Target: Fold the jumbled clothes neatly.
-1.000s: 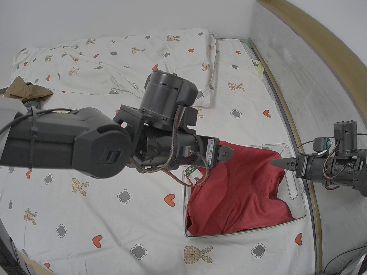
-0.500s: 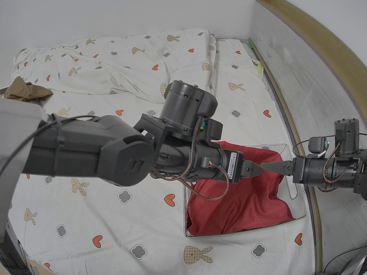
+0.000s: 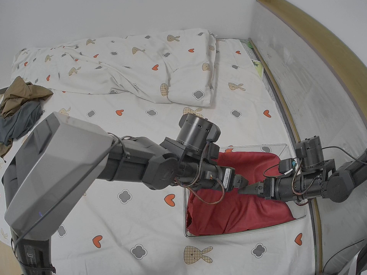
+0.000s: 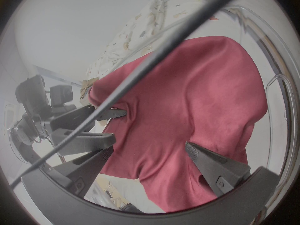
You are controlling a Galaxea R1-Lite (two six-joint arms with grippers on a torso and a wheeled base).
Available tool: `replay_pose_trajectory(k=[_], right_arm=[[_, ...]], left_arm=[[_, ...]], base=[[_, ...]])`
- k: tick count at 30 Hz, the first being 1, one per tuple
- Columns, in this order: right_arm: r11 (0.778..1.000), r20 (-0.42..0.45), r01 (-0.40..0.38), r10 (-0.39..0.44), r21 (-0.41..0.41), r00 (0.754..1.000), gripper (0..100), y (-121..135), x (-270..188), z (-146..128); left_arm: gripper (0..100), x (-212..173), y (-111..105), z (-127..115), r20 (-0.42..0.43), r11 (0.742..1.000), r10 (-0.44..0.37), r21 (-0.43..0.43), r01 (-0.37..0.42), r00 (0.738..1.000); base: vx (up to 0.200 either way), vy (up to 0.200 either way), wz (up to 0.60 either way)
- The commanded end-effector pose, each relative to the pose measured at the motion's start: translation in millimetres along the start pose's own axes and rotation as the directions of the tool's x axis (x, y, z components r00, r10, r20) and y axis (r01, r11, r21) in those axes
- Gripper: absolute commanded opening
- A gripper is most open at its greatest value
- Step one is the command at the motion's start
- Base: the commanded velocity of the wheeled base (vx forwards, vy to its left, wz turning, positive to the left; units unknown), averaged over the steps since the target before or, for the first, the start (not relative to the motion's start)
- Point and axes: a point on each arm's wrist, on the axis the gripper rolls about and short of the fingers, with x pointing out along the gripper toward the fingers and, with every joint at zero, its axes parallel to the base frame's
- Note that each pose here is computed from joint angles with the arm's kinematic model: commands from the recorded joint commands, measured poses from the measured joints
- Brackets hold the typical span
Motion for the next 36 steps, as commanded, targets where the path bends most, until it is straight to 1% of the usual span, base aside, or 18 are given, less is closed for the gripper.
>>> replay_pose_trajectory(k=[1, 5, 7, 8, 10, 11, 12, 16, 18, 20, 23, 25, 30, 31, 32, 33, 35, 36], right_arm=[[0.999, -0.012, 0.028, -0.027, 0.024, 1.000, 100, -11, 6, 1], [0.999, 0.008, 0.029, -0.029, 0.020, 1.000, 100, -10, 5, 5], [0.999, 0.027, 0.042, -0.042, 0.018, 0.999, 100, -10, 3, 9], [0.996, 0.069, 0.088, -0.089, 0.015, 0.994, 100, -10, -2, 12], [0.990, 0.092, 0.143, -0.144, 0.017, 0.985, 100, -11, -1, 12], [0.990, 0.092, 0.143, -0.144, 0.017, 0.985, 100, -11, -1, 12], [0.985, 0.101, 0.171, -0.172, 0.016, 0.980, 100, -10, 1, 11], [0.985, 0.098, 0.170, -0.171, 0.013, 0.980, 100, -9, 1, 9], [0.989, 0.110, 0.148, -0.147, -0.001, 0.983, 100, -1, -4, 9], [0.992, 0.150, 0.122, -0.118, -0.017, 0.982, 100, 9, -17, 12], [0.997, 0.198, 0.067, -0.056, -0.048, 0.979, 100, 22, -37, 14], [0.997, 0.223, 0.017, 0.001, -0.076, 0.975, 100, 33, -53, 14], [0.995, 0.273, -0.013, 0.041, -0.103, 0.961, 100, 41, -78, 9], [0.994, 0.274, -0.013, 0.041, -0.104, 0.961, 100, 41, -79, 9], [0.993, 0.296, -0.022, 0.055, -0.114, 0.954, 100, 43, -91, 4], [0.992, 0.310, -0.029, 0.065, -0.120, 0.948, 100, 44, -98, 2], [0.992, 0.314, -0.031, 0.068, -0.123, 0.947, 100, 44, -100, 1], [0.987, 0.336, -0.053, 0.103, -0.153, 0.936, 100, 47, -117, -8]], left_arm=[[100, 10, 17, -4, -0.021, 0.999, 0.028, -0.024, -0.029, 0.999], [100, 7, 18, -1, -0.008, 0.999, 0.029, -0.025, -0.029, 1.000], [100, 4, 17, 0, -0.004, 0.999, 0.028, -0.024, -0.028, 1.000], [100, 1, 17, 2, 0.003, 0.999, 0.028, -0.024, -0.028, 1.000], [100, -1, 17, 4, 0.008, 0.999, 0.028, -0.024, -0.028, 1.000], [100, -1, 17, 4, 0.008, 0.999, 0.028, -0.024, -0.028, 1.000], [100, -3, 15, 4, 0.012, 0.999, 0.026, -0.021, -0.025, 1.000], [100, -5, 10, 4, 0.014, 1.000, 0.018, -0.015, -0.018, 1.000], [100, -14, 2, 8, 0.029, 1.000, 0.007, -0.013, -0.006, 1.000], [100, -25, -4, 12, 0.048, 1.000, -0.005, -0.007, 0.005, 0.999], [100, -43, -13, 16, 0.075, 1.000, -0.025, 0.005, 0.025, 0.997], [100, -59, -25, 17, 0.095, 0.999, -0.046, 0.013, 0.045, 0.994], [100, -99, -44, 17, 0.141, 0.997, -0.078, 0.024, 0.076, 0.987], [100, -100, -44, 17, 0.142, 0.997, -0.079, 0.023, 0.076, 0.987], [100, -120, -50, 17, 0.170, 0.996, -0.090, 0.012, 0.089, 0.981], [100, -132, -51, 17, 0.187, 0.995, -0.093, -0.002, 0.096, 0.978], [100, -135, -52, 17, 0.191, 0.995, -0.094, -0.008, 0.097, 0.977], [100, -161, -49, 13, 0.212, 0.995, -0.077, -0.047, 0.089, 0.974]], base=[[0.000, 0.000, 0.00], [0.000, 0.000, 0.00], [0.000, 0.000, 0.00], [0.000, 0.000, 0.00], [0.000, 0.000, 0.00], [0.000, 0.000, 0.00], [0.000, 0.000, 0.00], [0.000, 0.000, 0.00], [0.000, 0.000, 0.00], [0.000, 0.000, 0.00], [0.000, 0.000, 0.00], [0.000, 0.000, 0.00], [0.000, 0.000, 0.00], [0.000, 0.000, 0.00], [0.000, 0.000, 0.00], [0.000, 0.000, 0.00], [0.000, 0.000, 0.00], [0.000, 0.000, 0.00]])
